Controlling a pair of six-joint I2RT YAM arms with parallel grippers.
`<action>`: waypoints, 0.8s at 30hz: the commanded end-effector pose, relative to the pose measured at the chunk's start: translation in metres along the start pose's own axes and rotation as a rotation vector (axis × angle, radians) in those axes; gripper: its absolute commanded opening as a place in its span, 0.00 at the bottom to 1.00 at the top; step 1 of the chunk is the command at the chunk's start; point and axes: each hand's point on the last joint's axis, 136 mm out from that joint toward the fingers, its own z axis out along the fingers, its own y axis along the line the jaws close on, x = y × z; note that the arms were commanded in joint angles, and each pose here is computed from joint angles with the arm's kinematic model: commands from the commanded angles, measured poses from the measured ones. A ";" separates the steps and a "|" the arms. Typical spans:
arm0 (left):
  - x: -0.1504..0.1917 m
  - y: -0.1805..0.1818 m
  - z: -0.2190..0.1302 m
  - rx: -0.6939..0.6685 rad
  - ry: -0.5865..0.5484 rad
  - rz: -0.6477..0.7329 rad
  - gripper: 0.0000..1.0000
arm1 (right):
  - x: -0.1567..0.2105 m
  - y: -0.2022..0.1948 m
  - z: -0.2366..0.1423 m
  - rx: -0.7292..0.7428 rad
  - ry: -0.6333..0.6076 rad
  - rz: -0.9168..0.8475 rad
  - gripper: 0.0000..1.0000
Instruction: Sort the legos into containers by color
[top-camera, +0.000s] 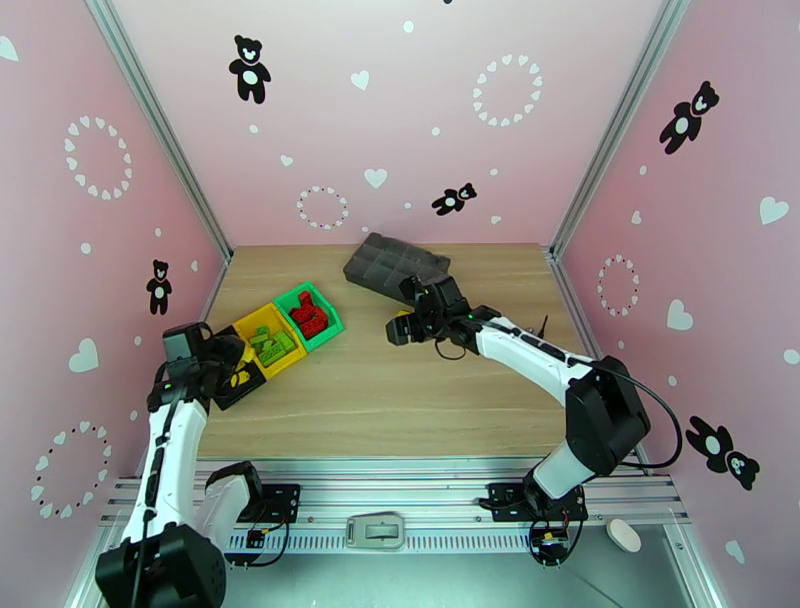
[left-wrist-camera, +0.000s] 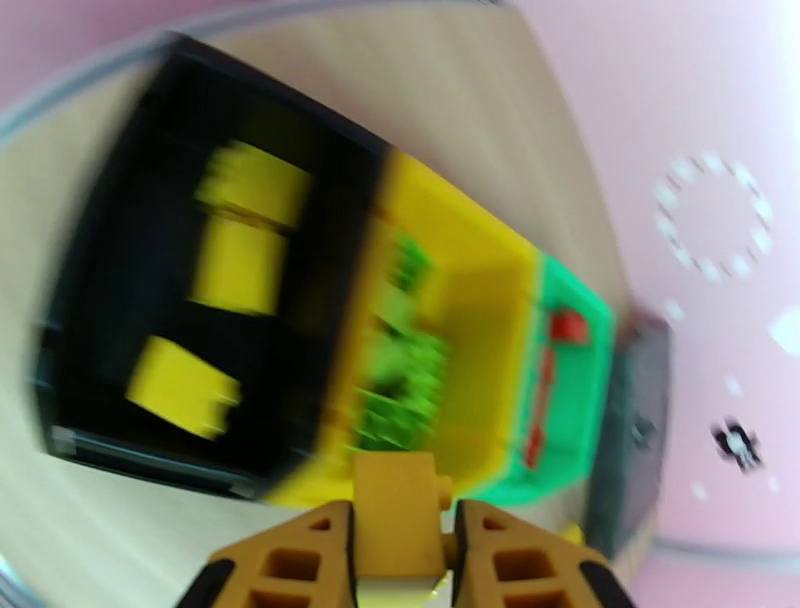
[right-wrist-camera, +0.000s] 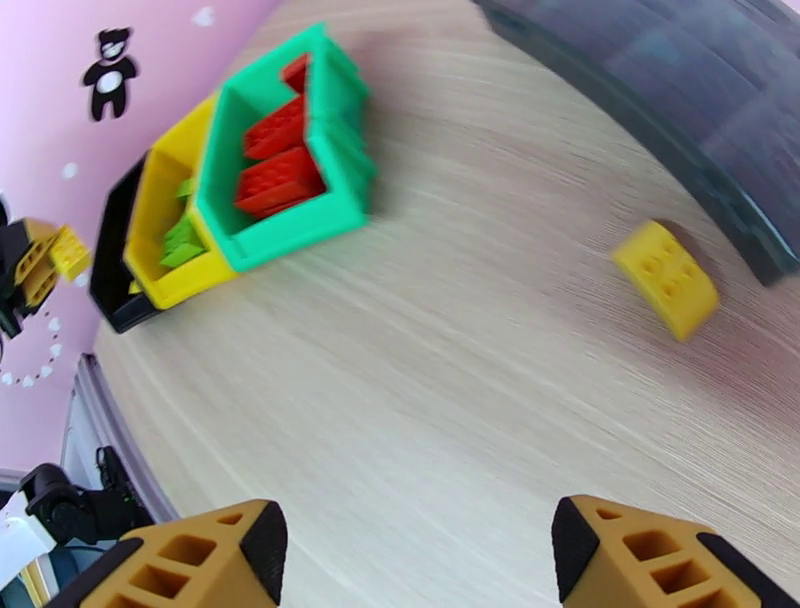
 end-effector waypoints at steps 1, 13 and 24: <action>-0.015 0.019 -0.002 -0.086 -0.060 0.011 0.12 | 0.003 -0.022 -0.011 0.088 -0.006 0.041 0.74; -0.026 0.028 0.020 -0.153 -0.058 0.012 0.58 | 0.008 -0.106 -0.024 0.409 -0.014 0.126 0.82; -0.008 -0.013 0.002 0.011 -0.021 0.122 0.87 | 0.015 -0.195 -0.037 0.591 -0.012 0.304 0.83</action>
